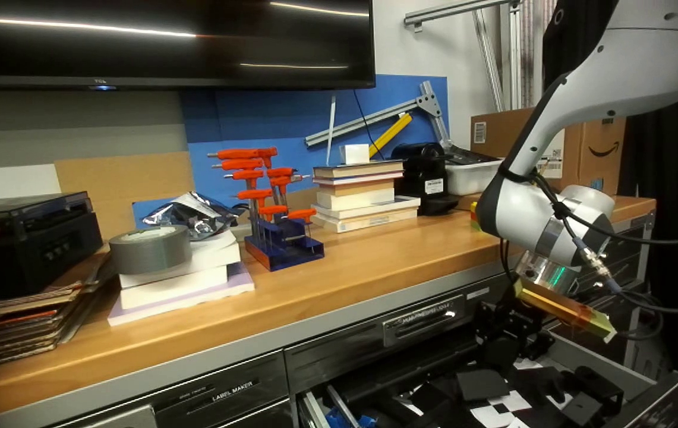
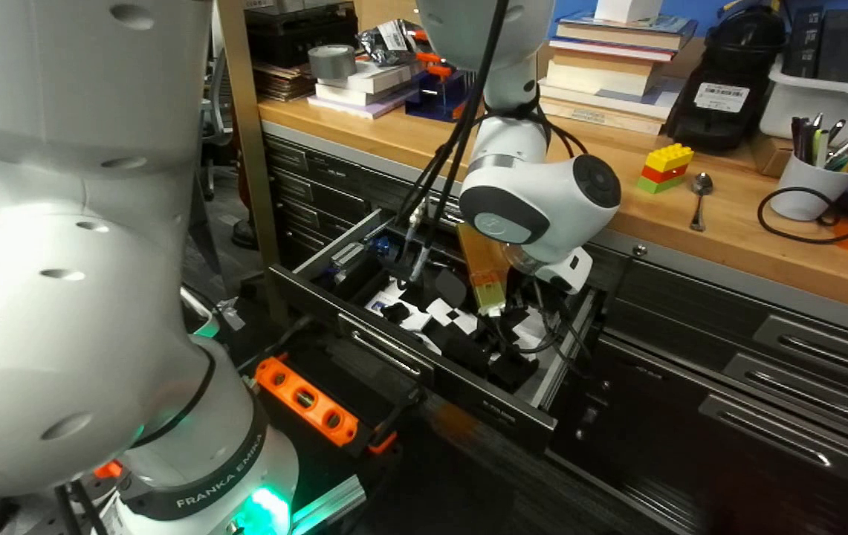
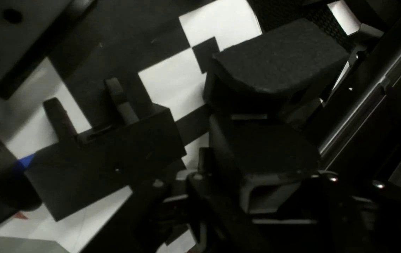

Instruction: Put the black objects in the drawer and close it

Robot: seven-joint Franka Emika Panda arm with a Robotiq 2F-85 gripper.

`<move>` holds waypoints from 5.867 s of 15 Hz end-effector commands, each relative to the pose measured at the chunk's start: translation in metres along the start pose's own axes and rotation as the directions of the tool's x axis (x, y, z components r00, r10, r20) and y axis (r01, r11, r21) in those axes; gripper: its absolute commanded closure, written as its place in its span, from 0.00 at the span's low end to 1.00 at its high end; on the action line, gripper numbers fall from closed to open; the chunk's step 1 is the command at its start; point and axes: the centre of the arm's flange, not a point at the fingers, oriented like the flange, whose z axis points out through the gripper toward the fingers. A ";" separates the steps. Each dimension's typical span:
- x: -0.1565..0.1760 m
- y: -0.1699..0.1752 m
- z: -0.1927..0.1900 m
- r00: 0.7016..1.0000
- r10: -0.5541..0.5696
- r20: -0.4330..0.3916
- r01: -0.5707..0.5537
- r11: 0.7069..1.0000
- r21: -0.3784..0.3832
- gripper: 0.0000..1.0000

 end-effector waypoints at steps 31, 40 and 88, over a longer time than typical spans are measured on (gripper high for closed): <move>-0.037 -0.093 -0.129 0.994 0.064 0.091 -0.018 0.898 -0.440 0.00; -0.109 -0.114 -0.107 0.968 0.231 0.097 -0.151 0.849 -0.507 0.00; -0.201 -0.017 0.012 0.477 0.784 -0.397 -0.854 0.307 -0.420 0.00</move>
